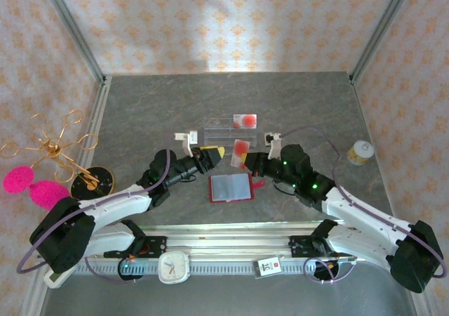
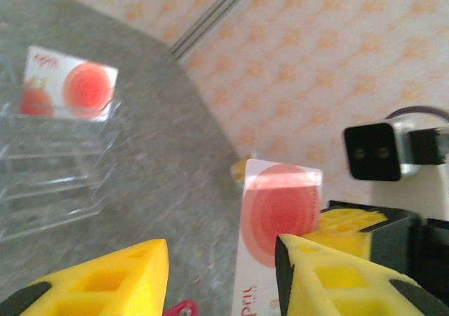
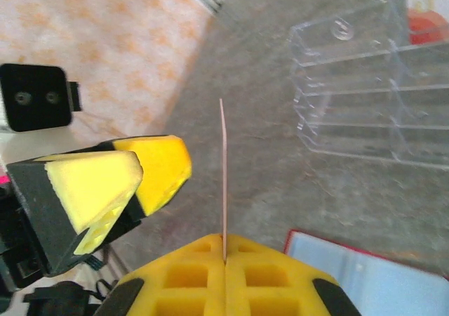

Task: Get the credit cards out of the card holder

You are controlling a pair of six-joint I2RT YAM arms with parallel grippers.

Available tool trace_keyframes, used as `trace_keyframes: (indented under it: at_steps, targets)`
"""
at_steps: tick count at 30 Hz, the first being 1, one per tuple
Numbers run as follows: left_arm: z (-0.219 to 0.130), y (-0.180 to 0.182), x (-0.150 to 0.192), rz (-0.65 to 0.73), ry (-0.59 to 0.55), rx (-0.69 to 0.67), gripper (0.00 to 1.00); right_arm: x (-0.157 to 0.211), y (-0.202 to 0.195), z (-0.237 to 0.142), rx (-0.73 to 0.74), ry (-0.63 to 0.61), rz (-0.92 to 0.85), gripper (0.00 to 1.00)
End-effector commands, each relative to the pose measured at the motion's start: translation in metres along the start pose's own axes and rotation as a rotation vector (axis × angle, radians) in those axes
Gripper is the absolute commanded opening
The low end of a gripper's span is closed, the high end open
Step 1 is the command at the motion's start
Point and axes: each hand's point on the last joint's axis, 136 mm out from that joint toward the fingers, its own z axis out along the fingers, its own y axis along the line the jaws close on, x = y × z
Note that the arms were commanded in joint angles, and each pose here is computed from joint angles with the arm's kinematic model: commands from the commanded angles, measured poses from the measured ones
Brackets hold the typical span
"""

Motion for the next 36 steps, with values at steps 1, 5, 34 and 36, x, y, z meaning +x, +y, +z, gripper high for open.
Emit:
trace_keyframes:
  at_steps: [1,5,34,36]
  targets:
    - [-0.007,-0.039,-0.014,-0.007,-0.043,0.182,0.44,-0.023,0.041,-0.005,-0.177,-0.067,-0.03,0.0]
    - [-0.007,-0.042,-0.009,-0.041,-0.021,0.223,0.44,-0.024,0.052,-0.004,-0.234,-0.061,-0.036,0.0]
    - [0.007,-0.046,0.013,0.12,0.192,0.193,0.0,-0.037,-0.005,-0.001,0.052,-0.015,-0.097,0.33]
    - [0.015,-0.047,0.013,0.215,0.255,0.17,0.0,-0.045,-0.023,-0.016,0.095,-0.047,-0.064,0.34]
